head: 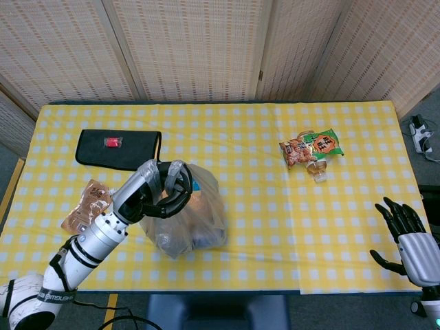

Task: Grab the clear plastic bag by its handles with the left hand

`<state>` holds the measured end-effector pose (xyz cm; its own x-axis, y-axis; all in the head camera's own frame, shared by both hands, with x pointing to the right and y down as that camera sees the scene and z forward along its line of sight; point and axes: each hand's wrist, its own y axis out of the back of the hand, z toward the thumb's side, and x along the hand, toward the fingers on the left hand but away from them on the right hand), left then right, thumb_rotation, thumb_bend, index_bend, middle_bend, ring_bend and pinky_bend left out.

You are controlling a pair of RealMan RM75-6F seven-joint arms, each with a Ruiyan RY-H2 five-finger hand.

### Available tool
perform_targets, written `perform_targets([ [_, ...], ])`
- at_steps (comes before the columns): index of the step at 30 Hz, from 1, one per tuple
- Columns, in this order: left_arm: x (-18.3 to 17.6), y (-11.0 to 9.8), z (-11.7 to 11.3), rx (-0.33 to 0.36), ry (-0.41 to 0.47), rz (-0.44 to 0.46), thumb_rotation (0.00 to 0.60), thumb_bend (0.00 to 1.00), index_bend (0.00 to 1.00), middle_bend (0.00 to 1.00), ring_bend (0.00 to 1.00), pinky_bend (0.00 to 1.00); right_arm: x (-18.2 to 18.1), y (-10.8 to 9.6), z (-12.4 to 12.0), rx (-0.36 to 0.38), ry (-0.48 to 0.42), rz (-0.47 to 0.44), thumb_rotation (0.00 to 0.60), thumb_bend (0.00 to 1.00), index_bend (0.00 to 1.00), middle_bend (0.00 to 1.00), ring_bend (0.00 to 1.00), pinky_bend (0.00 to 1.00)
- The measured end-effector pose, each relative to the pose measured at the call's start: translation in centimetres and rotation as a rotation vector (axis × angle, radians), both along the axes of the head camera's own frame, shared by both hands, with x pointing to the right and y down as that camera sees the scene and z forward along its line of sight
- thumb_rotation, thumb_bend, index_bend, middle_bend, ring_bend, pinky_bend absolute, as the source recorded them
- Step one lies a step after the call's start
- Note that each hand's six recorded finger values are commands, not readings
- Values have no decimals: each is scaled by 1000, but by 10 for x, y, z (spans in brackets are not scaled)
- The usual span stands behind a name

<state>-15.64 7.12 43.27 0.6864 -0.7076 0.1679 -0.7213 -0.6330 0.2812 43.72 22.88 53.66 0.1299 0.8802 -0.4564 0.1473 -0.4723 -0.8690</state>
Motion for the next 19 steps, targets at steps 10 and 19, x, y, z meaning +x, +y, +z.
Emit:
perform_targets([
  [10,19,-30,-67,107,-19,-17,600,835,827,1000,879,1000,-5,0,10,-35,9,-14,600,266,0,0,0,0],
  [19,19,-36,-57,80,-39,-11,600,835,828,1000,879,1000,2,1,8,-30,21,14,600,266,0,0,0,0],
])
